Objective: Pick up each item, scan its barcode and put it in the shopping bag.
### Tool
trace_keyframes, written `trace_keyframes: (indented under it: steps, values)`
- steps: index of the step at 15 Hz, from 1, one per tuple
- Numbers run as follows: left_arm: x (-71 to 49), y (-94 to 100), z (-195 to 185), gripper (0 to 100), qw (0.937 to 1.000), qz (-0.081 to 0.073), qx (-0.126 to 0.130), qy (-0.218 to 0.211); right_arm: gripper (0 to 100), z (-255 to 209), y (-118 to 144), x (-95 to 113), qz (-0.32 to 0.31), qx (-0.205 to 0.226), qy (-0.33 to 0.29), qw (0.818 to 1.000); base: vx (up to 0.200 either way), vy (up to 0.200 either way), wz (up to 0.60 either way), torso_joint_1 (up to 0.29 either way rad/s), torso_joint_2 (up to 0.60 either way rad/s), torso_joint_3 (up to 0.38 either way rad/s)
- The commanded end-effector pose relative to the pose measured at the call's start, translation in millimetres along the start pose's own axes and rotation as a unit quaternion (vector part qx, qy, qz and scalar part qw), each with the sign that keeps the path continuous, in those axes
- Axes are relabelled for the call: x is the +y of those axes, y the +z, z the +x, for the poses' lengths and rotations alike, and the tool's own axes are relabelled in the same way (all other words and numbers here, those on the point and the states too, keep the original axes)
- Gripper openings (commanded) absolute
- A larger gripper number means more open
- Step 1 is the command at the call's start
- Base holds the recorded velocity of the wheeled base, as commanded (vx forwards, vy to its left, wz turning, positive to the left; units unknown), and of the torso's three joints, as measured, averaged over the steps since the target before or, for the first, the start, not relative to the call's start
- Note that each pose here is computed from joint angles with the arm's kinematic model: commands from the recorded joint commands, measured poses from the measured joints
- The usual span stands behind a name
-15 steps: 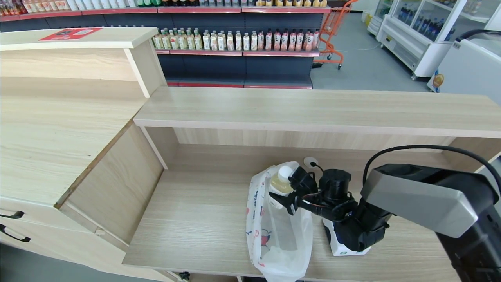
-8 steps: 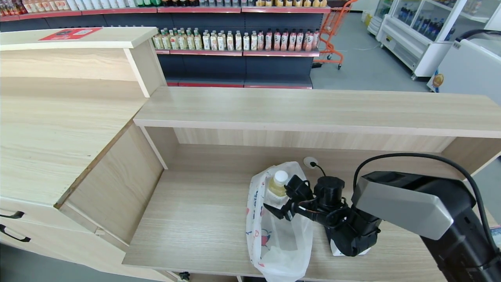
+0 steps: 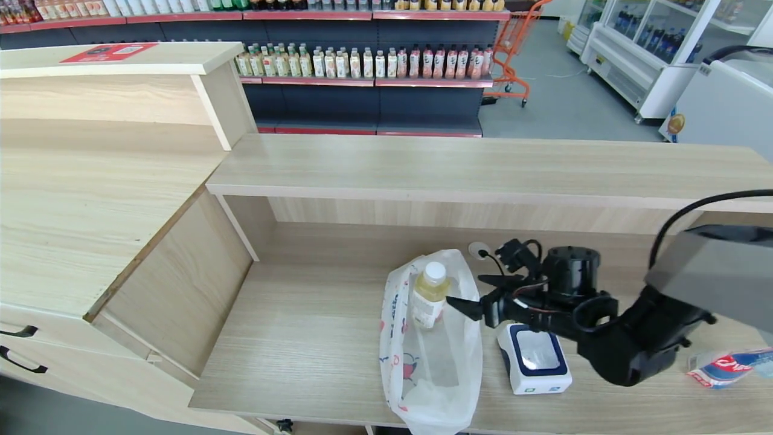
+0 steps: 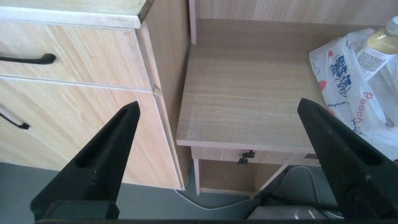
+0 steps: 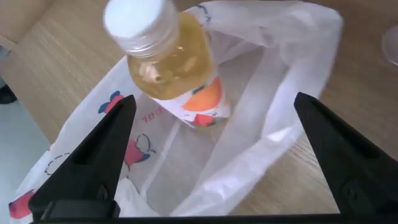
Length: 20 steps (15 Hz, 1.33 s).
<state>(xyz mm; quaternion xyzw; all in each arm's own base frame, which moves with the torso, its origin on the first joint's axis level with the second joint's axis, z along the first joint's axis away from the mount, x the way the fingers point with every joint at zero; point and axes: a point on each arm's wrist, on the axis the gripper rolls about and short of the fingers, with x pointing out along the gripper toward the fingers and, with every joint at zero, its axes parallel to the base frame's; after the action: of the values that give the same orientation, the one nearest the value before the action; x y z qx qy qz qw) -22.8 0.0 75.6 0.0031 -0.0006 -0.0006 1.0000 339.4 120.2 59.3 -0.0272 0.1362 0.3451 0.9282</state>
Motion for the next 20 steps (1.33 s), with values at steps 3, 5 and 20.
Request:
trace_keyframes:
  steps: [3, 5, 20]
  values:
    - [0.0, 0.0, 0.0, 100, 1.0, 0.0, 0.0, 0.001, 100, -117.8, 54.8, -8.8, 0.102, -0.041, -0.084, 0.99, 0.0, 0.0, 0.0, 0.0, 0.0, 0.0]
    - [0.0, 0.0, 0.0, 100, 1.0, 0.0, 0.0, 0.001, 100, -139.0, 50.7, -14.0, 0.121, -0.026, -0.111, 0.986, 0.0, 0.0, 0.0, 0.0, 0.0, 0.0]
    - [0.0, 0.0, 0.0, 100, 1.0, 0.0, 0.0, 0.0, 100, -167.4, 31.1, -30.2, 0.151, -0.015, -0.156, 0.976, -0.08, 0.0, 0.0, 0.001, 0.0, 0.002]
